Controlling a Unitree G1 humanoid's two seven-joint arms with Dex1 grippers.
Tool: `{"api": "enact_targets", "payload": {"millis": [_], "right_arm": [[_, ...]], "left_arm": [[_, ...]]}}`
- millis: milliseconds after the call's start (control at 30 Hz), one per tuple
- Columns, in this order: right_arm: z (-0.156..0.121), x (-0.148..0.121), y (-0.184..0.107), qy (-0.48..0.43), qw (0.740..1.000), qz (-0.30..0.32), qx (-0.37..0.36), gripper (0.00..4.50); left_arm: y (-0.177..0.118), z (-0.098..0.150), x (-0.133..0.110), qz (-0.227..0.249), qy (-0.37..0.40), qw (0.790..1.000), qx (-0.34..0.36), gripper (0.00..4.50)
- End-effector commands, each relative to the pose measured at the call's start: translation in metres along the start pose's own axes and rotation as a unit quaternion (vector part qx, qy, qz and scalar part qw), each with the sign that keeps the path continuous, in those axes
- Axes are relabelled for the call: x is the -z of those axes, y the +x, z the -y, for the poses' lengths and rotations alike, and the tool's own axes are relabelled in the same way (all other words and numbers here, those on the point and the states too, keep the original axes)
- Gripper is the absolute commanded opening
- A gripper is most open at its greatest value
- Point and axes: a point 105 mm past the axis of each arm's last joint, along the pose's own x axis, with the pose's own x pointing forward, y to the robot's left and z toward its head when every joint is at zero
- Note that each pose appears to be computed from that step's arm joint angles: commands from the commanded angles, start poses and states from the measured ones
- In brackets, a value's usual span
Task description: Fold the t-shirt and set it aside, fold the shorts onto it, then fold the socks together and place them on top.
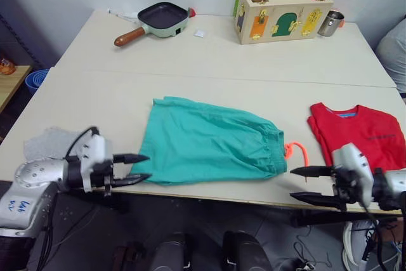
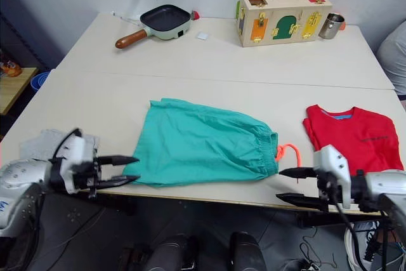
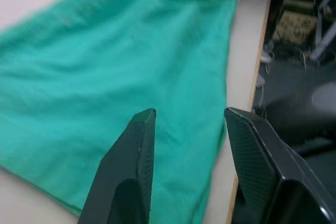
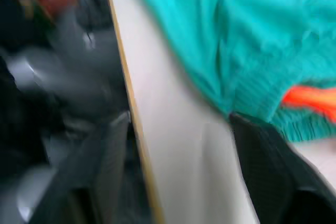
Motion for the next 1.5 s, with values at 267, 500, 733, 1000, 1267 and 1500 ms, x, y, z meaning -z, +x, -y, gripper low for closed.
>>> {"api": "enact_targets", "payload": {"millis": [267,500,733,1000,1267,1500], "right_arm": [[-0.007,0.024,0.025,0.277,0.955,0.036,0.103,4.5],[0.008,0.034,0.056,0.361,0.913,0.08,0.175,4.5],[0.016,0.02,0.086,0.415,0.877,0.158,0.181,4.5],[0.061,0.018,0.109,0.403,0.845,0.204,0.285,4.5],[0.091,0.007,0.125,0.367,0.831,0.26,0.327,3.19],[0.111,-0.022,0.105,0.303,0.809,0.344,0.368,0.83]], "left_arm": [[0.057,-0.031,-0.01,0.048,0.06,0.997,0.003,0.03],[0.096,-0.047,0.005,0.032,0.094,0.995,0.017,0.03],[0.12,-0.067,0.03,-0.008,0.074,0.997,-0.017,0.03],[0.12,-0.06,0.06,-0.043,0.052,0.998,-0.001,0.03],[0.114,-0.052,0.074,-0.06,0.041,0.997,0.02,0.0],[0.113,-0.064,0.064,-0.033,0.043,0.998,-0.029,0.0]]}}
